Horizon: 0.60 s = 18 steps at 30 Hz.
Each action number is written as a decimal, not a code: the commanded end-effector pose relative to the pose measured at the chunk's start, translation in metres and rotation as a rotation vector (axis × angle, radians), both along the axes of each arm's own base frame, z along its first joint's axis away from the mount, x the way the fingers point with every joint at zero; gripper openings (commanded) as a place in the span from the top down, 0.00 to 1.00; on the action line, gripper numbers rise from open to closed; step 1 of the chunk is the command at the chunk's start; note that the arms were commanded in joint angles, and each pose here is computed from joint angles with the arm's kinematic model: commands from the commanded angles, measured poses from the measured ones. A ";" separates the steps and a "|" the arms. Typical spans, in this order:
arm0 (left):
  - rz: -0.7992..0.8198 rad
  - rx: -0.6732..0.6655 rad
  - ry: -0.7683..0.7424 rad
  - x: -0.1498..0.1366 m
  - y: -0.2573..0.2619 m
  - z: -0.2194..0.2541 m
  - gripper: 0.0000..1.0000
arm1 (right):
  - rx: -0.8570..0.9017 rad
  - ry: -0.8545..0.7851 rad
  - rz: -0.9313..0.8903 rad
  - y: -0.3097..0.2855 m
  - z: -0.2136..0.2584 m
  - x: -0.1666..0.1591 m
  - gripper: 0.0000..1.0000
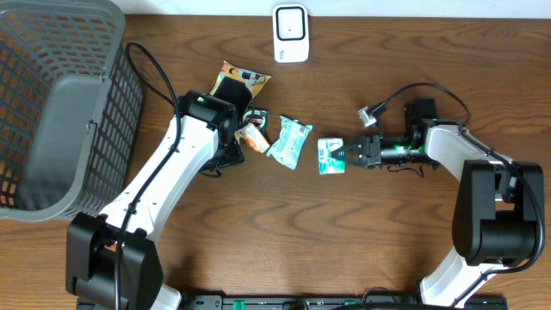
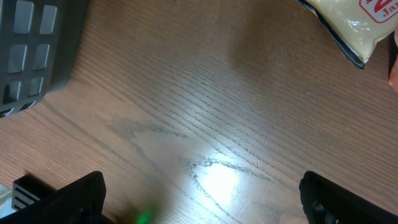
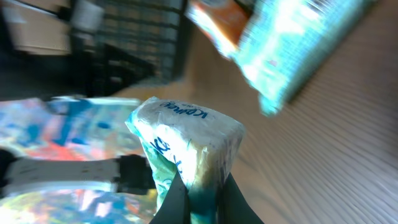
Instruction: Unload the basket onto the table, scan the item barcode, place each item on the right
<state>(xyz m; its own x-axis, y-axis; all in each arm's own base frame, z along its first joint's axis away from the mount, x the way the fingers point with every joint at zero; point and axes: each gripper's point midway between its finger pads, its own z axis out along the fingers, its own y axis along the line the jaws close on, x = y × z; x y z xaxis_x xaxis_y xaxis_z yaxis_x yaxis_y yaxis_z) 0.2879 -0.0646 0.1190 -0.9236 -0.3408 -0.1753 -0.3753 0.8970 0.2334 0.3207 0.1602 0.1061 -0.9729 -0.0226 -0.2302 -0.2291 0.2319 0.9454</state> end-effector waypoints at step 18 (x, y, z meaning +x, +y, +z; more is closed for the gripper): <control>0.011 0.017 -0.003 -0.002 0.005 0.001 0.02 | 0.226 0.014 -0.042 -0.012 0.041 0.014 0.99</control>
<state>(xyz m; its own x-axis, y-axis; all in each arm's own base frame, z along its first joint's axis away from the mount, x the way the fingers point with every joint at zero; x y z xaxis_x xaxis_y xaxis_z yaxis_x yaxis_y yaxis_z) 0.2879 -0.0646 0.1190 -0.9236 -0.3408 -0.1753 -0.3753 0.8970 0.2334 0.3319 0.1492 0.1379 -0.9707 0.0605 -0.2326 -0.2286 0.0655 0.9713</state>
